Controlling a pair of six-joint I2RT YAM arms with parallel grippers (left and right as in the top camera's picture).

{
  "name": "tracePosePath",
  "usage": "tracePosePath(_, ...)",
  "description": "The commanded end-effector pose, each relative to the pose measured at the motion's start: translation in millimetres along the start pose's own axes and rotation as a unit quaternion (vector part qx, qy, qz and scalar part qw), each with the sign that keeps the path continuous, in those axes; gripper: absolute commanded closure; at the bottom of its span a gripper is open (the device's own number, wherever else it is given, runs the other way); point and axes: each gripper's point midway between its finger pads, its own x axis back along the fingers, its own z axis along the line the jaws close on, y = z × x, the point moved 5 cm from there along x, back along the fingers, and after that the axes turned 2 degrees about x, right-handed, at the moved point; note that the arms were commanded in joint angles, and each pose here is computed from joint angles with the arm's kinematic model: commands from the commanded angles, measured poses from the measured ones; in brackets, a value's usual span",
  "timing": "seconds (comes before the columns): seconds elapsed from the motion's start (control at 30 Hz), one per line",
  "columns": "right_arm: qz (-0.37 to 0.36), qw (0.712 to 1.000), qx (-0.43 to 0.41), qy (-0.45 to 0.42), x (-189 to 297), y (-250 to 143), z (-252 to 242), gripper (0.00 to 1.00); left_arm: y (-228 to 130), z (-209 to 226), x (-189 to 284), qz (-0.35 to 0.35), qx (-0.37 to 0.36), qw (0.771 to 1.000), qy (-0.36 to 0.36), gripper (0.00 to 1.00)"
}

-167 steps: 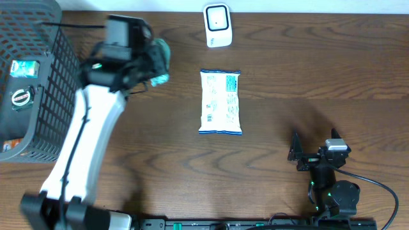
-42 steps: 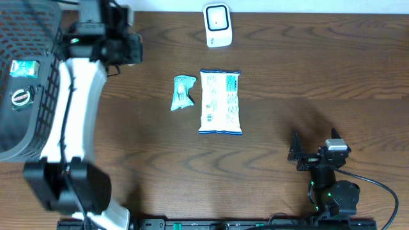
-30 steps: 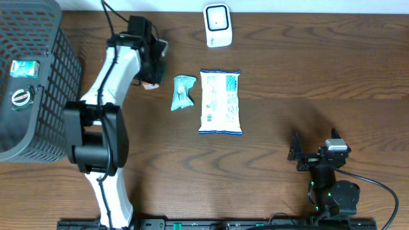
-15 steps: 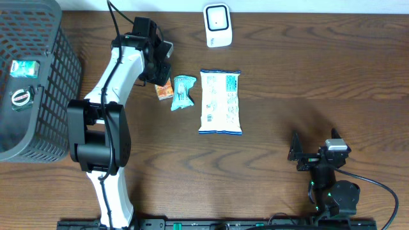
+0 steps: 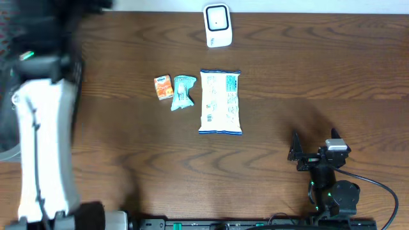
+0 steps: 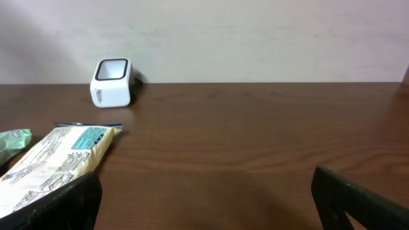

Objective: Scan the item barcode

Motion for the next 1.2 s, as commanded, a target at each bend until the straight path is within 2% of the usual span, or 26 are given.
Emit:
tracePosePath(0.0,0.001,1.000,0.000,-0.006,0,-1,-2,0.01,5,77,14,-0.033,0.127,0.986,0.104,0.03)
tracePosePath(0.1,0.001,1.000,0.000,-0.006,0,-1,-2,0.01,-15,140,22,-0.024,0.185,0.964,0.190,0.03)
tracePosePath(0.23,0.001,1.000,0.000,-0.006,0,-1,-2,0.01,-70,208,15,0.040,0.216,0.941,0.259,0.03)
tracePosePath(0.43,0.001,1.000,0.000,-0.006,0,-1,-2,0.01,-159,263,-14,0.131,0.255,0.911,0.298,0.03)
tracePosePath(0.67,0.001,1.000,0.000,-0.006,0,-1,-2,0.01,-243,284,-53,0.188,0.302,0.883,0.307,0.04)
tracePosePath(0.73,0.001,1.000,0.000,-0.006,0,-1,-2,0.01,-270,289,-63,0.201,0.323,0.870,0.312,0.07)
tracePosePath(0.9,0.001,1.000,0.000,-0.006,0,-1,-2,0.01,-309,294,-75,0.226,0.336,0.859,0.315,0.12)
tracePosePath(1.03,0.001,1.000,0.000,-0.006,0,-1,-2,0.01,-336,295,-81,0.246,0.341,0.850,0.316,0.21)
tracePosePath(1.17,0.001,1.000,0.000,-0.006,0,-1,-2,0.01,-351,296,-84,0.258,0.344,0.845,0.317,0.21)
